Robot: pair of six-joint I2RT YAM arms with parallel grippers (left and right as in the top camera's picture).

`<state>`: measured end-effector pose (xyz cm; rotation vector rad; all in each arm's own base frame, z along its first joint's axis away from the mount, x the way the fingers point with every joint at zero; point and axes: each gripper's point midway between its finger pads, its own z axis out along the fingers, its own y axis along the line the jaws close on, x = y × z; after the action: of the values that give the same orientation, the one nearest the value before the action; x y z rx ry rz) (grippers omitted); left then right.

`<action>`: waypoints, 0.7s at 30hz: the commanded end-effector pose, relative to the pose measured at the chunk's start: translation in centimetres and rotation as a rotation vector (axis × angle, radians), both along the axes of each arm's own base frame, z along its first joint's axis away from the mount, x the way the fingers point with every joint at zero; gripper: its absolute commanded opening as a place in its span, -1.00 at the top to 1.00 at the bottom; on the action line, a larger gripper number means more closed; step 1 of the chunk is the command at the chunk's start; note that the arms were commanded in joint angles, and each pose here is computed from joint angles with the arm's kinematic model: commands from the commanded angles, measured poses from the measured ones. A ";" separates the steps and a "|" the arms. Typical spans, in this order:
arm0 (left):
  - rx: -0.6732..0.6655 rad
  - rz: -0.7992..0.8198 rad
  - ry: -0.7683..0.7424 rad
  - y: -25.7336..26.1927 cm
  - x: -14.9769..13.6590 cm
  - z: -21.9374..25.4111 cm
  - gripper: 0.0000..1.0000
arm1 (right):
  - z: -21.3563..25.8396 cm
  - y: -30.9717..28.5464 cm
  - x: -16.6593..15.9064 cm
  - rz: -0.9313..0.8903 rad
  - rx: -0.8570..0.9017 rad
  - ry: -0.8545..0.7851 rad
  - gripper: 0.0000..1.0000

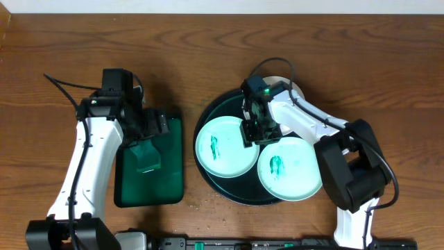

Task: Clean dirty plates on tray and stack at the side
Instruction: 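Lower the left gripper and grasp the green sponge in the water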

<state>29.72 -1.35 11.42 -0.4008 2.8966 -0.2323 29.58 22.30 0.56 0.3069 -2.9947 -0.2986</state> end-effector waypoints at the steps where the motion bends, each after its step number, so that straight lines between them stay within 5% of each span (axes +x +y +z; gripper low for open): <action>1: -0.011 0.014 -0.023 0.0 0.5 0.8 -0.86 | -0.8 0.3 -0.4 -0.002 -0.003 0.022 0.18; 4: -0.011 0.014 -0.023 0.0 0.5 0.8 -0.86 | -0.8 0.3 -0.2 -0.002 0.001 0.016 0.45; 7: -0.010 0.014 -0.023 0.0 0.5 0.8 -0.86 | -0.8 0.4 -0.2 -0.002 0.002 0.012 0.97; 18: -0.011 0.014 -0.023 0.0 0.5 0.8 -0.86 | -0.8 0.5 -0.2 0.033 0.008 0.003 0.98; 21: -0.010 0.014 -0.033 0.0 0.7 0.9 -1.00 | -0.8 0.5 -0.1 0.033 0.008 0.003 0.98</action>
<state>29.75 -1.35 11.43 -0.4089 2.8947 -0.2334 30.00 21.84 0.30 0.3048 -3.0076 -0.2774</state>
